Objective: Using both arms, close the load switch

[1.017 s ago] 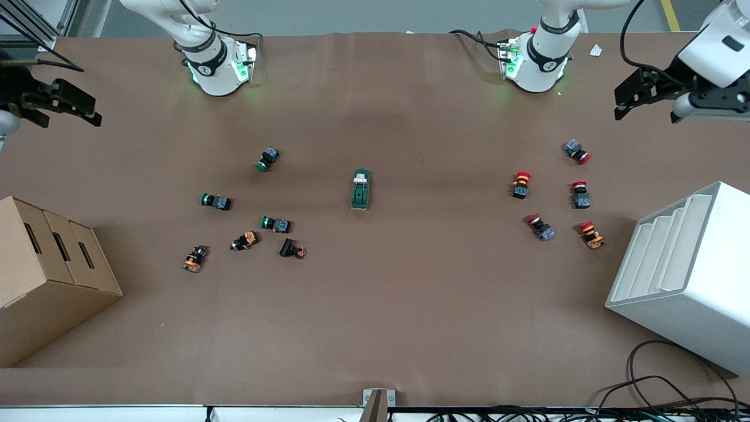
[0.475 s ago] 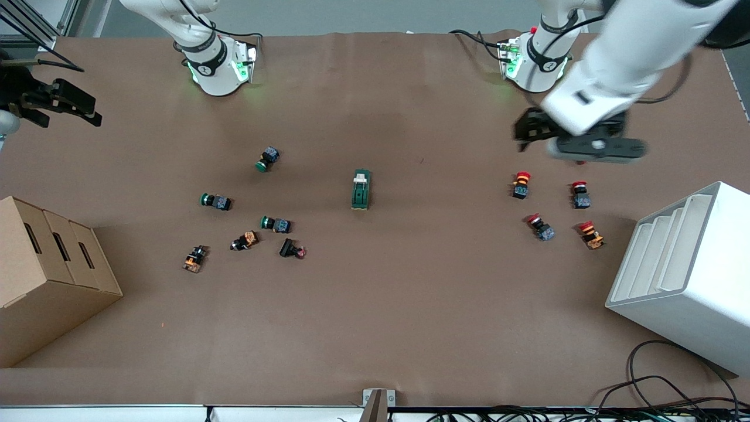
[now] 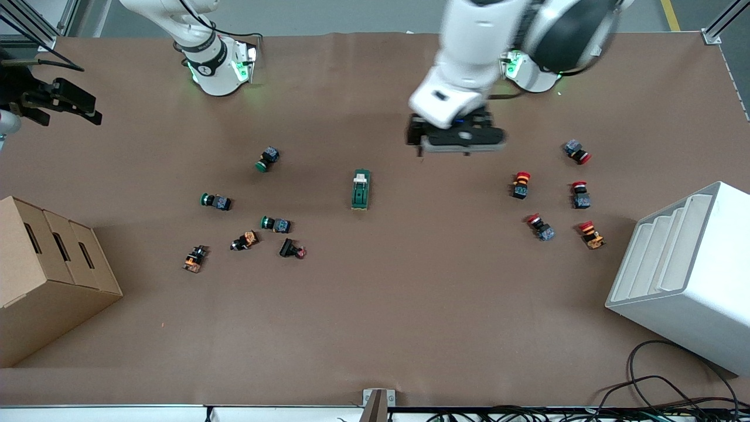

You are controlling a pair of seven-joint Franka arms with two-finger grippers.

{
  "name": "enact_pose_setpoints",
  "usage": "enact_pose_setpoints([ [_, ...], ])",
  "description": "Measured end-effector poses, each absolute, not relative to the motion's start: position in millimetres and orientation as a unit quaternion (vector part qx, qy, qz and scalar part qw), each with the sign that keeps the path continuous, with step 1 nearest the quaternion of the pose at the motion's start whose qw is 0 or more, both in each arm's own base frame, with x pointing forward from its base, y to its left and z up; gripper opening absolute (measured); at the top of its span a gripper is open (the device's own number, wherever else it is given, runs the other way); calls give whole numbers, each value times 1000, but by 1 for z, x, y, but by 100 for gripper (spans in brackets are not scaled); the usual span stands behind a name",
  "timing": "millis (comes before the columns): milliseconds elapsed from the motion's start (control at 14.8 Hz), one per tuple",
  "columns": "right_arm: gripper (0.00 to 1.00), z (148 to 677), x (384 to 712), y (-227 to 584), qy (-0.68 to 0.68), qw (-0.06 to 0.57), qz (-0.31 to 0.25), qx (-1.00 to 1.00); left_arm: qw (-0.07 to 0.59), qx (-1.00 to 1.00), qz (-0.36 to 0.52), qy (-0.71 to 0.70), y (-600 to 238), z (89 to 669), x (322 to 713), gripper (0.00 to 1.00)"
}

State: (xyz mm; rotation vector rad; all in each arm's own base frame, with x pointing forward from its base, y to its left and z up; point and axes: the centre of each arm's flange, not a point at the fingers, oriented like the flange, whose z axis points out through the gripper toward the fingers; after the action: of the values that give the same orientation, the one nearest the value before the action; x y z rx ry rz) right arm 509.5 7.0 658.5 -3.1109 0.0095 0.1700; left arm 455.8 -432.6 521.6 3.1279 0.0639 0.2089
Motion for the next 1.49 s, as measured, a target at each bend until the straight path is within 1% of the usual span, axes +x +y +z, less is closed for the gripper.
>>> enact_pose_setpoints([
  [339, 100, 634, 525, 6, 4, 13, 76, -997, -45, 988, 129, 66, -537, 424, 384, 100],
  [610, 100, 587, 550, 5, 5, 14, 117, -993, -35, 974, 193, 113, -591, 338, 337, 100],
  [746, 100, 572, 558, 6, 4, 14, 127, -992, -25, 966, 227, 119, -608, 296, 315, 100],
  [1017, 100, 573, 561, 14, 25, 12, 117, -993, -41, 958, 278, 64, -614, 232, 280, 100],
  [1153, 100, 573, 561, 26, 50, 13, 116, -992, -43, 949, 309, 53, -604, 212, 272, 100],
  [1492, 100, 555, 565, 85, 103, 6, 127, -986, 3, 923, 380, 52, -594, 172, 258, 100],
])
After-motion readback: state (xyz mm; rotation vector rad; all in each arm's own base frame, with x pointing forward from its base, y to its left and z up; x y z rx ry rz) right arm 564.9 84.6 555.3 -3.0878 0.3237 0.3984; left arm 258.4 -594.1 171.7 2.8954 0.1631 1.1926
